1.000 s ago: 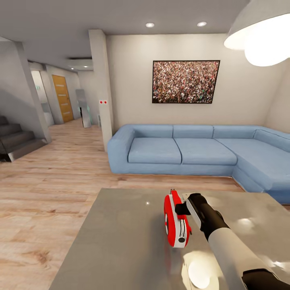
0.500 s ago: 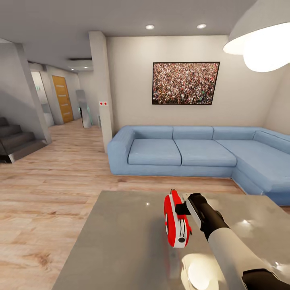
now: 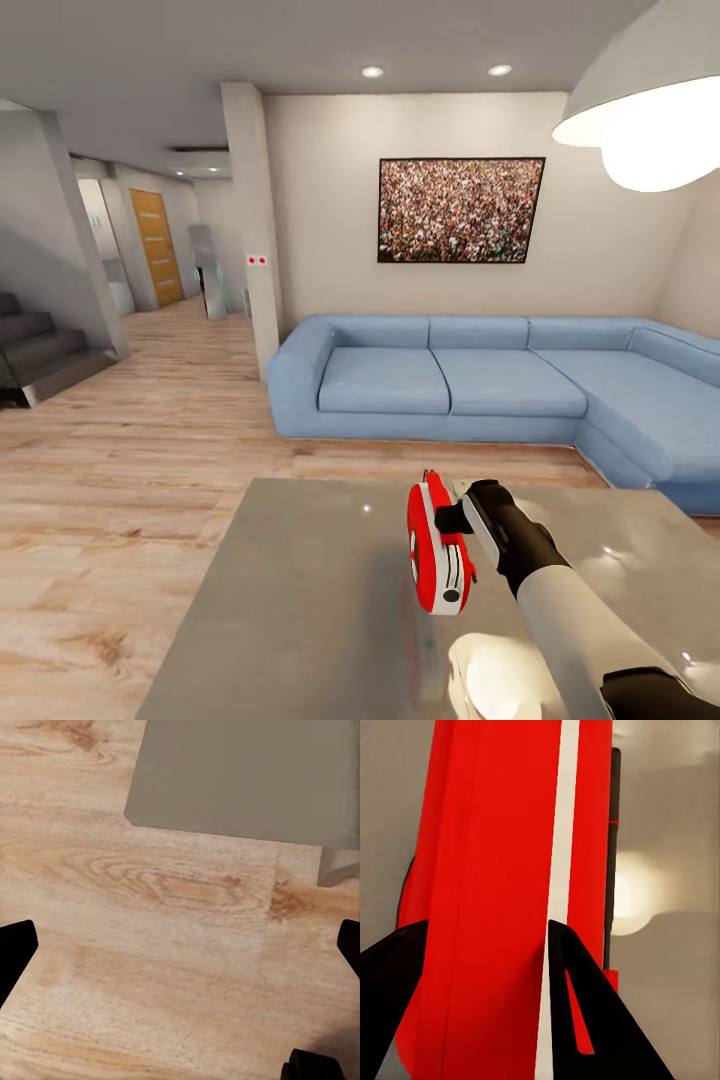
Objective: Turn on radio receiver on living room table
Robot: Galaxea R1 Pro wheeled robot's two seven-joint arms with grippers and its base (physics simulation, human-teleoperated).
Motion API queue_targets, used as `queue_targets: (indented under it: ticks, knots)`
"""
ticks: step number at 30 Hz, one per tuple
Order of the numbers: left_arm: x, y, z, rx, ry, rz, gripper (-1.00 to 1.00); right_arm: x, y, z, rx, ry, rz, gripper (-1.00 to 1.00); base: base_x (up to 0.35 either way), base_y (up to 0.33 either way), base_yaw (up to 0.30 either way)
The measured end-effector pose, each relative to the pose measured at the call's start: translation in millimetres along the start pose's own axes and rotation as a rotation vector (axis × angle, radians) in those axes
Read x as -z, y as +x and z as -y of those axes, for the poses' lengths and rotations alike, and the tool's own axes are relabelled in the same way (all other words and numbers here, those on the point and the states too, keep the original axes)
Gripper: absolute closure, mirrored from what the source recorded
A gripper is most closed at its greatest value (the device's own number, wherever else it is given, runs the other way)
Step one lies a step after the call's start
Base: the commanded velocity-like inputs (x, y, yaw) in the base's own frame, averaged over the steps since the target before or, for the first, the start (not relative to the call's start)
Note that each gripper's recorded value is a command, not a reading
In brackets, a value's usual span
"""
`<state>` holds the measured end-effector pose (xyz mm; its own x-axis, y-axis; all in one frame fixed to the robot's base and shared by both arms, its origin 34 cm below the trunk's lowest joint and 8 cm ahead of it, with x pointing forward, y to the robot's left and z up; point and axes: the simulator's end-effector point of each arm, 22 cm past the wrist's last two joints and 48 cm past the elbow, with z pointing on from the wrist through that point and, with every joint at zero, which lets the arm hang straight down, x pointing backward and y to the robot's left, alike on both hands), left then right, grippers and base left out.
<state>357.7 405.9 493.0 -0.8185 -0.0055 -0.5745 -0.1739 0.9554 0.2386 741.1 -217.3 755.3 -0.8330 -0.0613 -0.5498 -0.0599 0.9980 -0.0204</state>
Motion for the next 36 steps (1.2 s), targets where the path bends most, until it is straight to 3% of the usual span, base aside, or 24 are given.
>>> queue_targets:
  ticks: [3, 5, 8, 11, 16, 19, 25, 28, 31, 32, 36]
  knots:
    - [-0.1, 0, -1, 0.000, -0.001, 0.000, -1.00, 0.0, -1, -2, 0.001, -0.013, 0.006, 1.00, 0.000, 0.000, 0.000]
    - [-0.1, 0, -1, 0.000, -0.001, -0.001, -1.00, 0.4, -5, -9, 0.006, -0.055, 0.021, 1.00, 0.000, 0.000, 0.000]
    - [0.1, 0, 0, 0.001, 0.000, 0.000, -1.00, 3.3, -8, -33, -0.008, -0.177, 0.036, 1.00, 0.000, 0.000, 0.000]
    - [0.3, 0, 2, 0.003, 0.000, 0.000, -1.00, 7.6, -11, -36, 0.017, -0.265, 0.058, 1.00, 0.000, 0.000, 0.000]
    - [-0.1, -1, -2, 0.001, -0.003, 0.002, -1.00, 27.0, -21, -50, 0.043, -0.481, 0.124, 1.00, 0.000, 0.000, 0.000]
    - [-0.4, -1, -4, 0.004, -0.005, 0.002, -1.00, 34.0, -17, -54, 0.090, -0.542, 0.124, 1.00, 0.000, 0.000, 0.000]
    - [-1.8, -23, -2, 0.013, -0.002, 0.044, -1.00, 43.9, -7, -64, 0.279, -0.619, 0.143, 1.00, 0.000, 0.000, 0.000]
    - [-2.5, -45, -5, 0.015, -0.003, 0.084, -1.00, 53.2, 5, -75, 0.381, -0.693, 0.140, 1.00, 0.000, 0.000, 0.000]
    - [-3.0, -69, -5, 0.011, 0.006, 0.088, -1.00, 56.5, 13, -74, 0.432, -0.717, 0.123, 1.00, 0.000, 0.000, 0.000]
    - [-2.8, -76, -4, 0.009, 0.015, 0.075, 1.00, 57.2, 14, -74, 0.437, -0.721, 0.121, 1.00, 0.000, 0.000, 0.000]
    - [2.3, -113, -5, 0.010, 0.030, 0.075, 1.00, 57.7, 16, -73, 0.448, -0.725, 0.116, 1.00, 0.000, 0.000, 0.000]
